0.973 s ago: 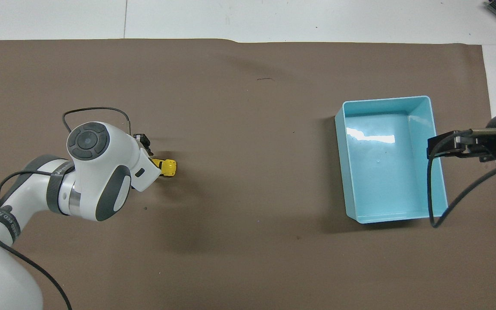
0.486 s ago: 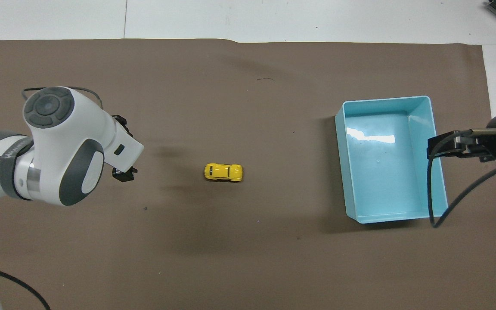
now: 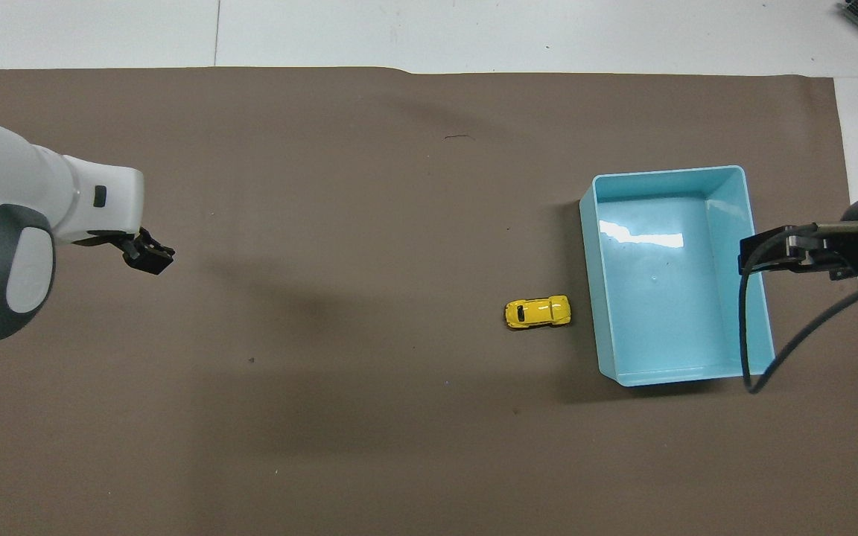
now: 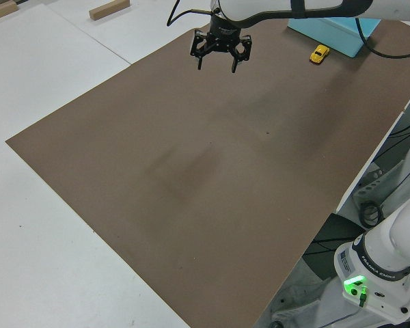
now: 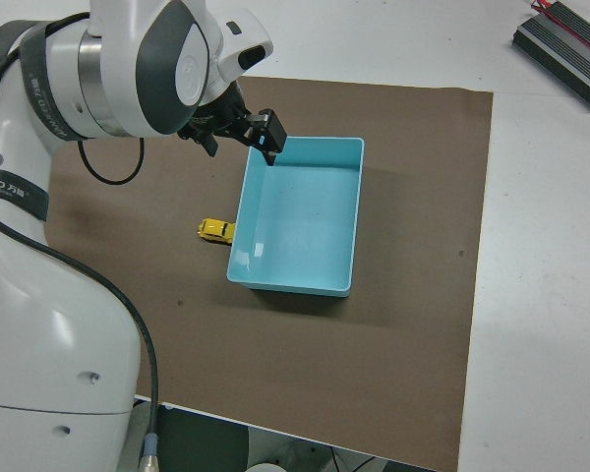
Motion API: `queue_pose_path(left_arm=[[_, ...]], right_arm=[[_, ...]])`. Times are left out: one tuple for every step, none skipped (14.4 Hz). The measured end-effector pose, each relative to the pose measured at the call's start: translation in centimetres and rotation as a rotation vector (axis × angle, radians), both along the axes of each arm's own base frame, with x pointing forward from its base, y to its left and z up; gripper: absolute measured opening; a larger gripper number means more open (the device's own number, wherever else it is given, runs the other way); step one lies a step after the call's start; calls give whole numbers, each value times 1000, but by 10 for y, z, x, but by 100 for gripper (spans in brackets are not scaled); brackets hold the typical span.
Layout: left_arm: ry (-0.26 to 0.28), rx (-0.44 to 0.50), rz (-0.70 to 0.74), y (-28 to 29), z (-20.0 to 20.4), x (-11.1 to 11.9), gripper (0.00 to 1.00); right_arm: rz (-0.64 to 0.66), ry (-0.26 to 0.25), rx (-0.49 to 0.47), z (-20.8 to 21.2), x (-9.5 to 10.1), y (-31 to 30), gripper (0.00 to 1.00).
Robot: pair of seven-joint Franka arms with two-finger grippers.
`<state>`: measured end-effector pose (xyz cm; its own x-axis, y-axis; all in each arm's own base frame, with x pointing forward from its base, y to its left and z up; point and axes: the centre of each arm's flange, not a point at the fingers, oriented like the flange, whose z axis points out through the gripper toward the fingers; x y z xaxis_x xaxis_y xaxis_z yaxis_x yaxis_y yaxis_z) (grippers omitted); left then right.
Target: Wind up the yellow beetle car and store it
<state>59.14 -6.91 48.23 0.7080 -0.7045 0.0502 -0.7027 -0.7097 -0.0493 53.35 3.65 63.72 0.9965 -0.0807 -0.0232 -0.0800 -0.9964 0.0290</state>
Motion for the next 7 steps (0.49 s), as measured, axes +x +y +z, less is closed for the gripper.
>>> queue_pose_path(left_arm=[[-2, -5, 79, 8, 9, 1, 100], [1, -10, 159, 12, 14, 1, 100], [6, -14, 238, 14, 17, 1, 100], [14, -17, 302, 14, 19, 1, 100], [24, -17, 354, 14, 21, 0, 100], [31, -17, 389, 15, 25, 0, 100], [34, -18, 428, 17, 31, 0, 100]], right_arm=[[0, 0, 0, 0, 0, 0, 100], [0, 0, 0, 0, 0, 0, 100], [0, -2, 0, 0, 0, 0, 100], [2, -5, 0, 1, 0, 1, 100], [8, -10, 1, 3, 0, 3, 100], [31, -13, 1, 5, 0, 6, 100], [66, -14, 2, 6, 0, 9, 100]])
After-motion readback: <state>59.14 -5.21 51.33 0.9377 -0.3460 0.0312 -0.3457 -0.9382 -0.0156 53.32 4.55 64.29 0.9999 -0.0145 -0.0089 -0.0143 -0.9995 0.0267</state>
